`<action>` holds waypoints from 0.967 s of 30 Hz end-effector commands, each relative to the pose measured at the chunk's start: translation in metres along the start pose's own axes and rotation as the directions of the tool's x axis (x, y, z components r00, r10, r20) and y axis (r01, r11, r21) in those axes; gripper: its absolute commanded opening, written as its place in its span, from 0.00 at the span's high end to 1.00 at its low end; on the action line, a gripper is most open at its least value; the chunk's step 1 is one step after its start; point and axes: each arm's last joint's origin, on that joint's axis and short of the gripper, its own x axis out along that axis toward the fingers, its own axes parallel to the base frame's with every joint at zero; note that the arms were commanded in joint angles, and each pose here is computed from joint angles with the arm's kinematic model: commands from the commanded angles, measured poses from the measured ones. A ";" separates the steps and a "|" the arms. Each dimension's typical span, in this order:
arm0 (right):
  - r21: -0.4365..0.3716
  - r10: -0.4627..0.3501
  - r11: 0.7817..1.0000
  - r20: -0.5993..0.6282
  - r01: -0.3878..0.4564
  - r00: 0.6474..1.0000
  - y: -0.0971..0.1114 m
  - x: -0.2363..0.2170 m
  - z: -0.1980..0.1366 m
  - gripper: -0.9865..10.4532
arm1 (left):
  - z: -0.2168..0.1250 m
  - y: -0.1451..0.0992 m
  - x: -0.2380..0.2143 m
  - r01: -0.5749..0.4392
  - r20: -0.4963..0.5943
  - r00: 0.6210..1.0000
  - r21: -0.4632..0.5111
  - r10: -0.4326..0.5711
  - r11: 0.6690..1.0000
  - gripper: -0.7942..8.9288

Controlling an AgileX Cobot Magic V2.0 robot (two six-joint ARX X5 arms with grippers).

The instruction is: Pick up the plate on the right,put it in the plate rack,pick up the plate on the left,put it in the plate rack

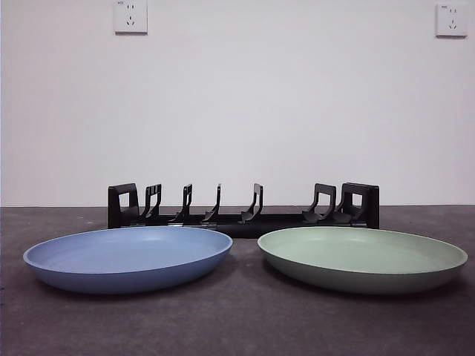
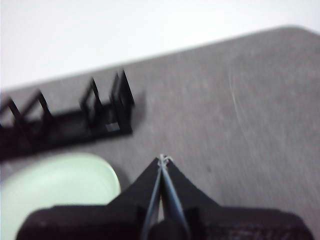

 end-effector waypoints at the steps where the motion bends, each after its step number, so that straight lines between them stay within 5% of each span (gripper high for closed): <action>1: 0.043 0.037 0.998 0.069 -0.040 0.997 0.006 -0.008 0.026 0.92 | 0.018 -0.005 -0.005 0.052 0.037 0.998 0.005 -0.052 0.999 0.93; 7: 0.038 0.104 0.994 0.074 -0.107 0.992 0.017 -0.017 0.071 0.92 | 0.054 -0.015 -0.014 0.079 0.030 0.996 -0.012 -0.079 0.997 0.93; 15: -0.014 0.195 0.980 -0.125 -0.198 0.973 0.032 -0.018 0.129 0.92 | 0.105 -0.032 -0.030 0.199 -0.038 0.979 -0.012 -0.199 0.980 0.93; 23: -0.049 0.245 0.955 -0.425 -0.292 0.871 0.041 -0.006 0.163 0.92 | 0.141 -0.044 -0.049 0.201 -0.159 0.969 0.055 -0.190 0.978 0.93; 29: 0.001 0.286 0.943 -0.515 -0.333 0.808 0.045 0.004 0.176 0.92 | 0.153 -0.048 -0.052 0.248 -0.203 0.950 0.036 -0.236 0.968 0.93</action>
